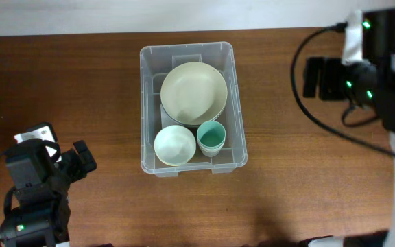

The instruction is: Pack container

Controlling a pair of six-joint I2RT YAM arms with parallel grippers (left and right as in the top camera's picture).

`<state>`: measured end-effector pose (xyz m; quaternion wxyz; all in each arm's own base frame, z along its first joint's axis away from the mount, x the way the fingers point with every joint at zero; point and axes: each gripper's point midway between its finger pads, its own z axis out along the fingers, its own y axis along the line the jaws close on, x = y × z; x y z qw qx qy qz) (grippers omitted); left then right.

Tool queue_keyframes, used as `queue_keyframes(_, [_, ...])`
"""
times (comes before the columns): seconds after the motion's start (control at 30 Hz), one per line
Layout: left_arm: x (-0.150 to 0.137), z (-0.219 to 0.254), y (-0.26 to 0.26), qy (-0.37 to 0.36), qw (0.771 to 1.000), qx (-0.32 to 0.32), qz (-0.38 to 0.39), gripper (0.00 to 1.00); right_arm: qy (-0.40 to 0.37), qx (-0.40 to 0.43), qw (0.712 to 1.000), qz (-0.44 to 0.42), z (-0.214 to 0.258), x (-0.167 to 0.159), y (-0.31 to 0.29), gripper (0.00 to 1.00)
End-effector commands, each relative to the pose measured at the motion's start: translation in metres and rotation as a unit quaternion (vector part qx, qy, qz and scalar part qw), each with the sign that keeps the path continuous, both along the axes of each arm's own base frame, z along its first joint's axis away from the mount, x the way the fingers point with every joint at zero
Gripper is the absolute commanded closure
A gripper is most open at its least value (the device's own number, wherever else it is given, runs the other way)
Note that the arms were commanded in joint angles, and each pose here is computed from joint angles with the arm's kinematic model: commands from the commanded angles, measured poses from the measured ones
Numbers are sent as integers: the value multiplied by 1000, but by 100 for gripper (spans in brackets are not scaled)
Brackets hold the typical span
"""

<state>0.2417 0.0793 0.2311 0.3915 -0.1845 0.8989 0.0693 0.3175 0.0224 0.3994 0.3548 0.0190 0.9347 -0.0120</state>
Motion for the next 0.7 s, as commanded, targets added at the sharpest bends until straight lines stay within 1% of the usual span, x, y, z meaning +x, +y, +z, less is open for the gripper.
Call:
queue_keyframes(0.0, [-2, -3, 5, 6, 1000, 6, 13, 0, -13, -8, 1000, -25, 2, -22, -11, 1])
queue_keyframes(0.13, [-2, -3, 6, 5, 1000, 4, 16, 0, -6, -6, 1000, -27, -24, -37, -13, 1])
queue_keyframes(0.23, [-2, -2, 7, 4, 1000, 7, 18, 0, -9, -6, 1000, -27, -64, -42, -13, 1])
queue_keyframes(0.33, [-3, -1, 11, 3, 1000, 15, 27, 0, -36, -2, 999, -28, -102, -43, -14, 1])
queue_keyframes(0.37, [-3, 0, 13, 1, 999, 20, 32, 0, -62, -1, 998, -31, -119, -40, -15, 1])
queue_keyframes(0.5, [-4, 2, 19, 2, 998, 33, 45, 0, -152, -17, 986, -67, -143, -17, -27, 1])
queue_keyframes(0.6, [-5, 3, 23, 3, 998, 41, 53, 0, -198, -24, 976, -87, -160, 1, -33, 1])
queue_keyframes(0.67, [-6, 3, 23, 3, 998, 41, 53, 0, -207, -20, 974, -86, -172, 9, -31, 1])
